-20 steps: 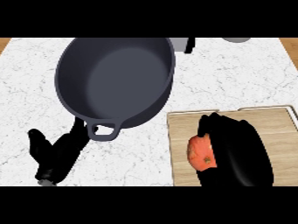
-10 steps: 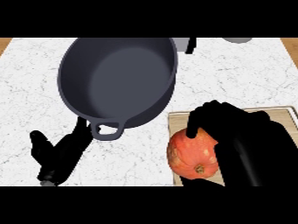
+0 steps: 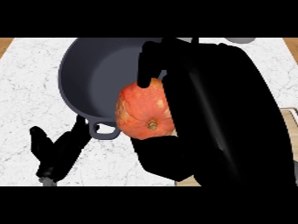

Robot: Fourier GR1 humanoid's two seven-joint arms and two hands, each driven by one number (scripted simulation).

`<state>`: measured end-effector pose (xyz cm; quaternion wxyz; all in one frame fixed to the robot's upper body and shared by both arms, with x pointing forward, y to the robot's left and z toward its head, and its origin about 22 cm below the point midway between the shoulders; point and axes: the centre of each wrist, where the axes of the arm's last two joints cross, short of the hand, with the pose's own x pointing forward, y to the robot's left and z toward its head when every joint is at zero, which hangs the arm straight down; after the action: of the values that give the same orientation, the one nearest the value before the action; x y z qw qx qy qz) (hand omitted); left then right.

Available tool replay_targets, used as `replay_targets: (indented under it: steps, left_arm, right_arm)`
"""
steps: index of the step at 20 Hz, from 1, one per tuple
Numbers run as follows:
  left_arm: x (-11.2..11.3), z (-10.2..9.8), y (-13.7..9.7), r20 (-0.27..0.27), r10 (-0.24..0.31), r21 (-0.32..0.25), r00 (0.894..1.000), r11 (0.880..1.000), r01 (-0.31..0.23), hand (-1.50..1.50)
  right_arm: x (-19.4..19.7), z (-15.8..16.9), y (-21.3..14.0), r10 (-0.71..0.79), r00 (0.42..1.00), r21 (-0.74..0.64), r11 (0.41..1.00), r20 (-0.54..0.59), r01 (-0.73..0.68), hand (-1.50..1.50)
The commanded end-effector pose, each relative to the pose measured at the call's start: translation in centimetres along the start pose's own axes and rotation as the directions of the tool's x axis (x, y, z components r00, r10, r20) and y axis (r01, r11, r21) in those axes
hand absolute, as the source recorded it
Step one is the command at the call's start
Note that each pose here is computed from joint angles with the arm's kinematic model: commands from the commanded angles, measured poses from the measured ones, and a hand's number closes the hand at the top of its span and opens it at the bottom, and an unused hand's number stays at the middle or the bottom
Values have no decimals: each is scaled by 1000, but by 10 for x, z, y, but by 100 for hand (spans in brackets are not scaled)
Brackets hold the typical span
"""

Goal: Pick the squash from the tray and place it in the pot

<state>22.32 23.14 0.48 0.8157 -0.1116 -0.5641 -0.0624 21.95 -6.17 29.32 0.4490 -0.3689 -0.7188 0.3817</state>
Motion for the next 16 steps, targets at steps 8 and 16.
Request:
replay_targets:
  steps: [8, 16]
  left_arm:
    - [22, -11, -13, 124, -19, -61, 992, 998, 26, 0]
    - [31, -12, -17, 124, -24, -84, 992, 996, 34, 0]
  right_arm:
    - [30, -99, 24, -21, 995, 69, 997, -99, 27, 150]
    - [29, -150, 62, 3, 996, 110, 994, -94, 7, 150]
